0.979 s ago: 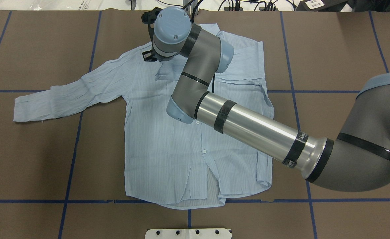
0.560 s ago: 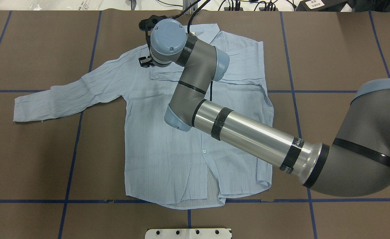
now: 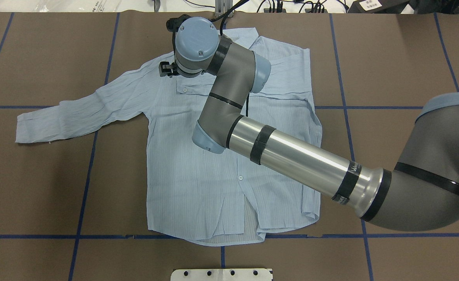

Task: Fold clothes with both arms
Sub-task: 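Release the sleeve and lift the right gripper while the left gripper approaches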

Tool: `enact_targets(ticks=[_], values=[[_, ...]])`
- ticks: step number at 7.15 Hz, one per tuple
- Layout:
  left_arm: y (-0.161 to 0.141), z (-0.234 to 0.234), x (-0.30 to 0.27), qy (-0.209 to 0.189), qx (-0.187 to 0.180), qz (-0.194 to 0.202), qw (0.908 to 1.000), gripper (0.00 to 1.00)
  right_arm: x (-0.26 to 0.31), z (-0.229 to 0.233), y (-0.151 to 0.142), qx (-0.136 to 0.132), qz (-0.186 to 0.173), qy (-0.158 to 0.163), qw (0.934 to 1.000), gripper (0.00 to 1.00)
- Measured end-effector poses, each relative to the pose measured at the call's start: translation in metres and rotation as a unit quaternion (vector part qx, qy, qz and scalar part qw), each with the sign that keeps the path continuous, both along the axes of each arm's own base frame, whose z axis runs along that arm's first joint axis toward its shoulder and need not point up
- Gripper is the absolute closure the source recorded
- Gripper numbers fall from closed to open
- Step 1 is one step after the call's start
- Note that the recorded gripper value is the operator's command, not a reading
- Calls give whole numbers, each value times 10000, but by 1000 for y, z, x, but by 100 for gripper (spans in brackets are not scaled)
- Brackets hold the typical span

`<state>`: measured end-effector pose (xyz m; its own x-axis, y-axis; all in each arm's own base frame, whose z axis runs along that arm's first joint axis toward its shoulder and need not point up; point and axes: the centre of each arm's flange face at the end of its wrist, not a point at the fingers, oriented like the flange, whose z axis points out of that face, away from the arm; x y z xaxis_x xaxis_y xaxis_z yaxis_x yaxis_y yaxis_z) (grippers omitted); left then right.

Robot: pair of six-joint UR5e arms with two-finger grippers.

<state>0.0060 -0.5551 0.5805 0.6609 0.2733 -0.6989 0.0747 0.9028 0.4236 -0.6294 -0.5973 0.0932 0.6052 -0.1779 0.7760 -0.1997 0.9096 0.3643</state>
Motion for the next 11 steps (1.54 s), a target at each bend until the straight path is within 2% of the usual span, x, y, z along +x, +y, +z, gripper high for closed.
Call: enact_targets(ticks=[1, 3, 5, 7, 11], values=[[3, -4, 44, 108, -184, -383, 9990, 1, 30, -4, 9, -306, 10, 196, 9993, 0], [33, -1, 127, 574, -645, -1065, 9906, 1, 102, 10, 23, -902, -87, 504, 9946, 0], [65, 16, 167, 564, -841, -1467, 9840, 6, 171, 53, 34, -1244, -245, 508, 9906, 0], [83, 34, 189, 288, -839, -1639, 9825, 10, 220, 88, 49, -1327, -376, 414, 9896, 0], [101, 50, 225, 20, -818, -1452, 9860, 18, 232, 95, 53, -1298, -401, 393, 9900, 0]])
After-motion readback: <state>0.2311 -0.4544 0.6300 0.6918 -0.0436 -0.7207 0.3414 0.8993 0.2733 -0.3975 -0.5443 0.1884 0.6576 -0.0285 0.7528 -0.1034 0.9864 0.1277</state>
